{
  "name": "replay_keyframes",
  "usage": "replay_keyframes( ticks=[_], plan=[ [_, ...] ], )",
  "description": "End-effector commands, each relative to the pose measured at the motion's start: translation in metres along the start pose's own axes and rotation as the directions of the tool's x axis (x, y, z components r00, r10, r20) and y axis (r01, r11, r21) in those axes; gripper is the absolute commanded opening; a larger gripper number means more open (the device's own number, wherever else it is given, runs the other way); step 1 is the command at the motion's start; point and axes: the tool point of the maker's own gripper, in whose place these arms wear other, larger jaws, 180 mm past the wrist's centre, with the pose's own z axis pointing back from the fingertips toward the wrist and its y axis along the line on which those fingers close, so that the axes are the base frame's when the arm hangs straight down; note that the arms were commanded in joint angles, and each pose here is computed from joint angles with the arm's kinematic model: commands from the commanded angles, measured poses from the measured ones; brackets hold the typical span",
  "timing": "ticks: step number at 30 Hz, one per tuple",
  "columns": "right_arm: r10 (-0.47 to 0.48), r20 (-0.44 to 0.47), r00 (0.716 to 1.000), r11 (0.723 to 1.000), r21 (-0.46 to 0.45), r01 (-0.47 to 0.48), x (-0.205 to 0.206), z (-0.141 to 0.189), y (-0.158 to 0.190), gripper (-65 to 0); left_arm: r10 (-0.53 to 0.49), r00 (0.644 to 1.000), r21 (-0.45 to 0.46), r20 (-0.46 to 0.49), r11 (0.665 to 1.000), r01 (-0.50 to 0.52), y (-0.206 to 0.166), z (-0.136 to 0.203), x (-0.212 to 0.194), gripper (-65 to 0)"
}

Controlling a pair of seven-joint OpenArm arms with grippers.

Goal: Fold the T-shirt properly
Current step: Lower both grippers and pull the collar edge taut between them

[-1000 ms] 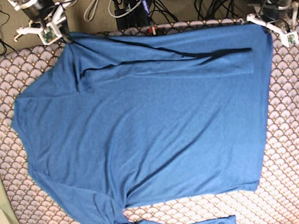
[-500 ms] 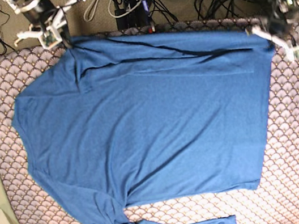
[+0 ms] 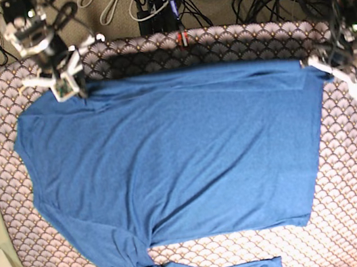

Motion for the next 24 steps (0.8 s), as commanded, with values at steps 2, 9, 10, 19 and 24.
replay_keyframes(
  ticks=[2, 9, 10, 19, 24],
  plan=[
    [0.033, 0.029, 0.999, 0.999, 0.038, -0.034, 0.015, -0.005, 0.001, -65.0, -0.005, 0.999, 0.007, 0.049, 1.0, 0.005, 0.002, 0.003, 0.021, -64.6],
    [0.09, 0.023, 0.996, 0.996, 0.027, -0.091, 0.041, -0.024, -0.015, -65.0, 0.034, 0.998, 0.005, 0.055, 0.999, -0.035, 0.004, -0.01, 0.036, -64.7],
    [0.094, 0.024, 0.995, 0.995, 0.021, -0.095, 0.045, -0.027, -0.018, -65.0, 0.042, 0.998, 0.005, 0.053, 0.999, -0.042, 0.004, -0.013, 0.037, -64.7],
    [0.151, -0.04, 0.988, 0.986, 0.071, -0.148, 0.04, -0.057, -0.027, -65.0, 0.09, 0.995, 0.005, 0.036, 0.996, -0.09, 0.008, -0.031, 0.048, -64.7],
    [0.147, -0.051, 0.988, 0.988, 0.061, -0.144, 0.041, -0.07, -0.037, -65.0, 0.045, 0.999, -0.03, 0.012, 0.999, -0.044, -0.012, -0.043, 0.049, -64.7]
  ],
)
